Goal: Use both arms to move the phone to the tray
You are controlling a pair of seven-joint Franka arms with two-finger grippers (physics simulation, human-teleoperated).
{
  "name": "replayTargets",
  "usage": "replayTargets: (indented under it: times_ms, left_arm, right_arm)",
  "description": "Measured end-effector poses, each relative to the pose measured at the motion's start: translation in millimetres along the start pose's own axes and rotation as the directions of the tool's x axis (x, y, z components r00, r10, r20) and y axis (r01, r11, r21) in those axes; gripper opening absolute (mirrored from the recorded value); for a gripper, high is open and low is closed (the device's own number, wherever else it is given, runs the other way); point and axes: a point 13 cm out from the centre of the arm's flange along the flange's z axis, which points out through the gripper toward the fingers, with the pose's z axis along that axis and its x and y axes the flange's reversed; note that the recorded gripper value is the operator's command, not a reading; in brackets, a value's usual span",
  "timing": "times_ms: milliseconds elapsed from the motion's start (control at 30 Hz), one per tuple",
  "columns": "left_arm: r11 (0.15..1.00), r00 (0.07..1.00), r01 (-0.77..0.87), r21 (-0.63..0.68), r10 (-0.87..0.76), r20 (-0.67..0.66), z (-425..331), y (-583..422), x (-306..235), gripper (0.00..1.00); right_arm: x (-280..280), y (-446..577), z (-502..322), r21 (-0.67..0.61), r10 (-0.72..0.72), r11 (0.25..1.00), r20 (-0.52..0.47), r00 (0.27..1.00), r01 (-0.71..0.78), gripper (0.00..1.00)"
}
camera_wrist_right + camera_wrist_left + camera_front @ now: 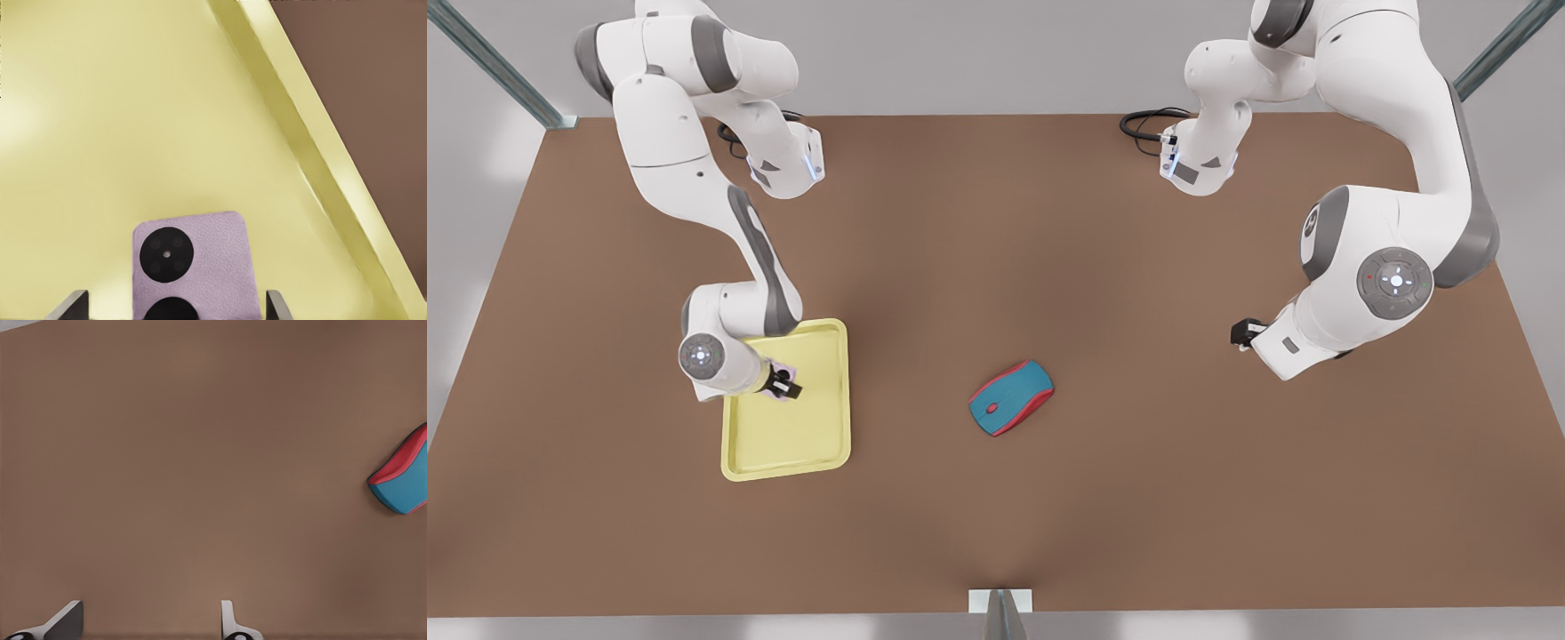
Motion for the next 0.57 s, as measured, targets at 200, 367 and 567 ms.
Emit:
replayTargets:
  times_ms: [200, 367, 567]
  left_arm:
    - [1.000, 1.000, 0.001, 0.000, -0.001, 0.000, 0.0, -0.2, 0.0, 1.00]
    - [1.000, 1.000, 0.008, 0.004, -0.008, 0.005, -2.7, -0.3, -0.2, 1.00]
    - [0.998, 0.998, 0.057, 0.010, -0.057, 0.032, -16.4, 0.2, -1.5, 1.00]
  right_arm:
    - [-32.5, 13.1, -145.4, -0.088, -0.100, 0.989, 0.162, 0.982, 0.115, 1.00]
    - [-43.2, -31.9, -411.3, -0.165, -0.096, 0.973, 0.357, 0.929, 0.163, 1.00]
    - [-18.0, -100.3, -407.5, -0.086, -0.144, 0.983, 0.197, 0.970, 0.163, 1.00]
